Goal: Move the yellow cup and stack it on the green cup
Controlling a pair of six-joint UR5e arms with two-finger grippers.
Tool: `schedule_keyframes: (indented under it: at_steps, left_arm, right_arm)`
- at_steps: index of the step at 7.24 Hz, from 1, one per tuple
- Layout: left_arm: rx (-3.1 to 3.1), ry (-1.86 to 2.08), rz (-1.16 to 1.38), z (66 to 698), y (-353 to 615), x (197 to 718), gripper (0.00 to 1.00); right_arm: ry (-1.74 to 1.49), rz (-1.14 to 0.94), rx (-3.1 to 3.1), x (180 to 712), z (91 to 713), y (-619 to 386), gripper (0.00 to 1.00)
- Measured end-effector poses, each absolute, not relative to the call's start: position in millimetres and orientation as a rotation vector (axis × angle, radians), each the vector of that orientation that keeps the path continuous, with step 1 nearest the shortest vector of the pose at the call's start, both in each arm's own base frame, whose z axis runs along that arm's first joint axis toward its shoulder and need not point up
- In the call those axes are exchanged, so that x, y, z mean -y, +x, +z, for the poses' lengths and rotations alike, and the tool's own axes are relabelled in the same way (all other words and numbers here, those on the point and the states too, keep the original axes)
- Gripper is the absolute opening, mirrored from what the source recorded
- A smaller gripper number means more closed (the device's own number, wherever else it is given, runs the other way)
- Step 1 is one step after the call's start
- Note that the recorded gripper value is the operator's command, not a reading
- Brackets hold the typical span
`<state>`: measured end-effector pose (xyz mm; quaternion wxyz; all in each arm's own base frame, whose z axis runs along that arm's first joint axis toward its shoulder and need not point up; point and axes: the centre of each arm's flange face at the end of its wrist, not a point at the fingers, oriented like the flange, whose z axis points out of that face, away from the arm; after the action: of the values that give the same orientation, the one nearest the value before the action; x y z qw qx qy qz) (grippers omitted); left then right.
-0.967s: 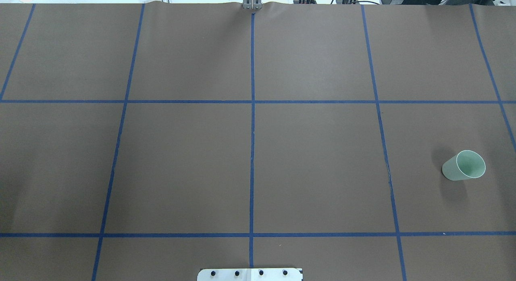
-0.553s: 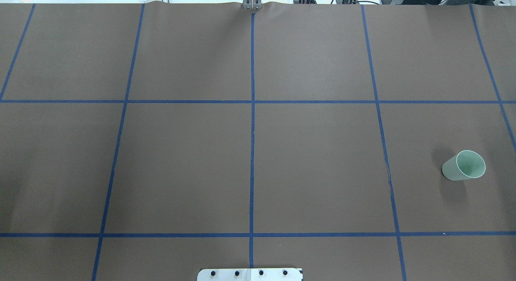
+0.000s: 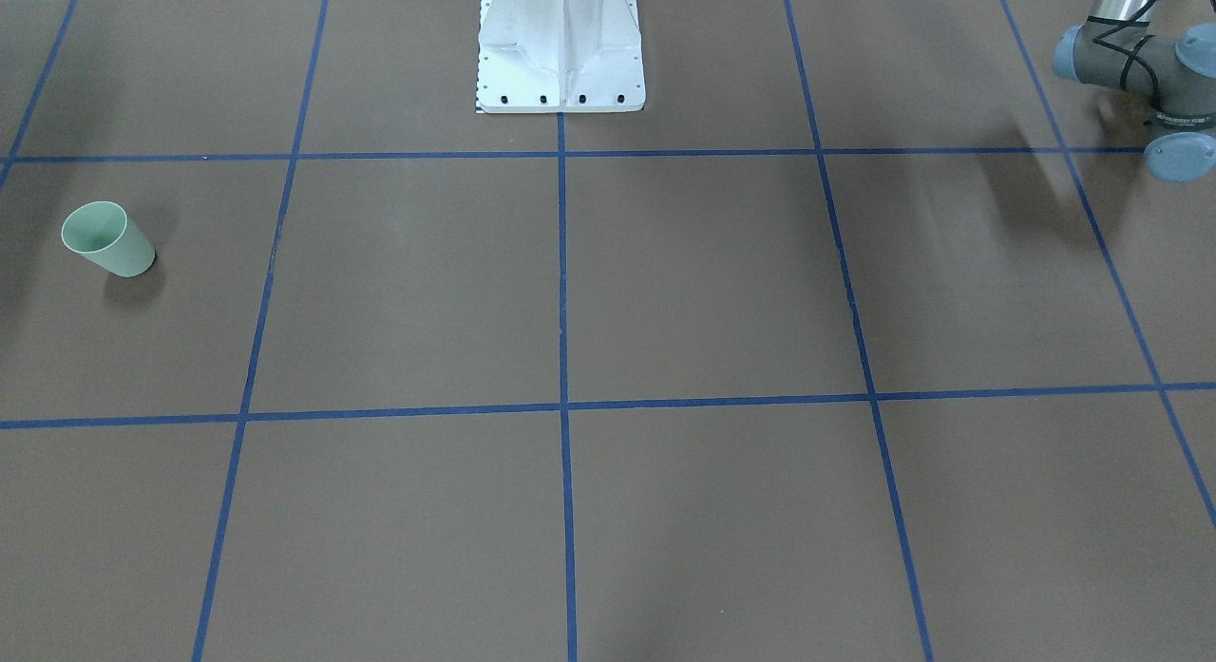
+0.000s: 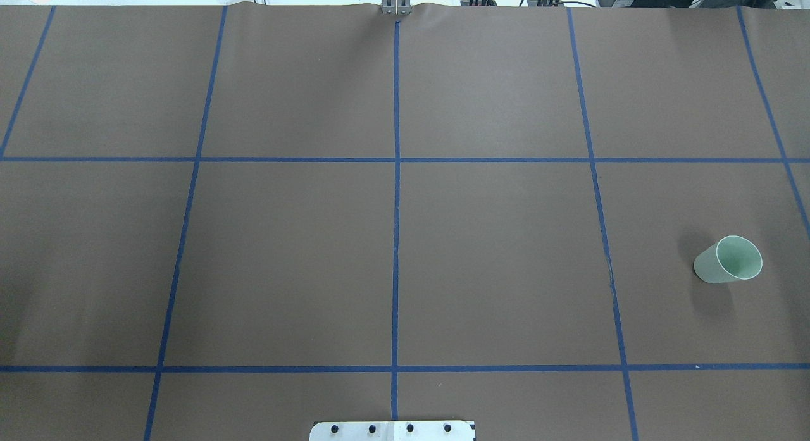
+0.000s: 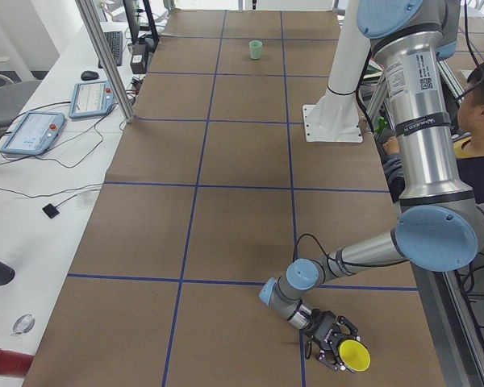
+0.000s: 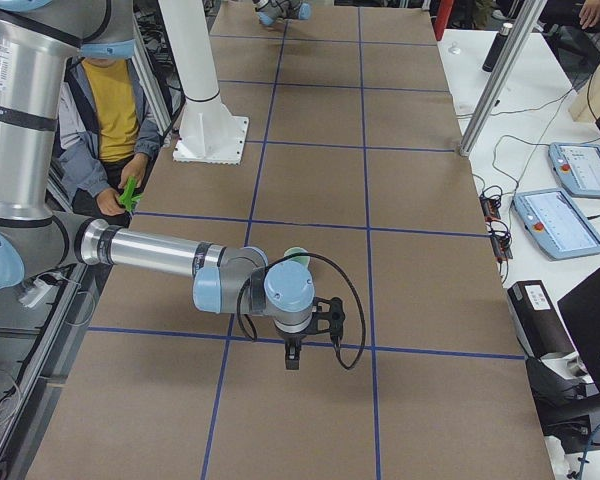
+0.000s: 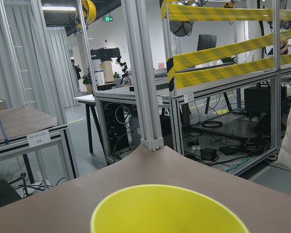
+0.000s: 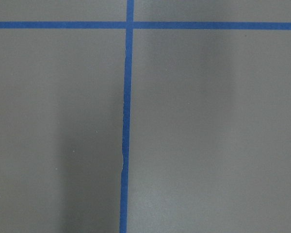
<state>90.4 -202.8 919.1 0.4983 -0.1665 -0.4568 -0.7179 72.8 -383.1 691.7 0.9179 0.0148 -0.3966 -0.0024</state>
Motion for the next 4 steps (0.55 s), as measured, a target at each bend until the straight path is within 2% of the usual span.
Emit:
schedule_keyframes:
  at_steps: [4]
  left_arm:
    - [1.106, -0.418, -1.606, 917.8, 71.6, 189.9, 0.39]
  right_arm:
    - [0.05, -0.014, 0.815, 383.9, 691.5, 72.8, 1.0]
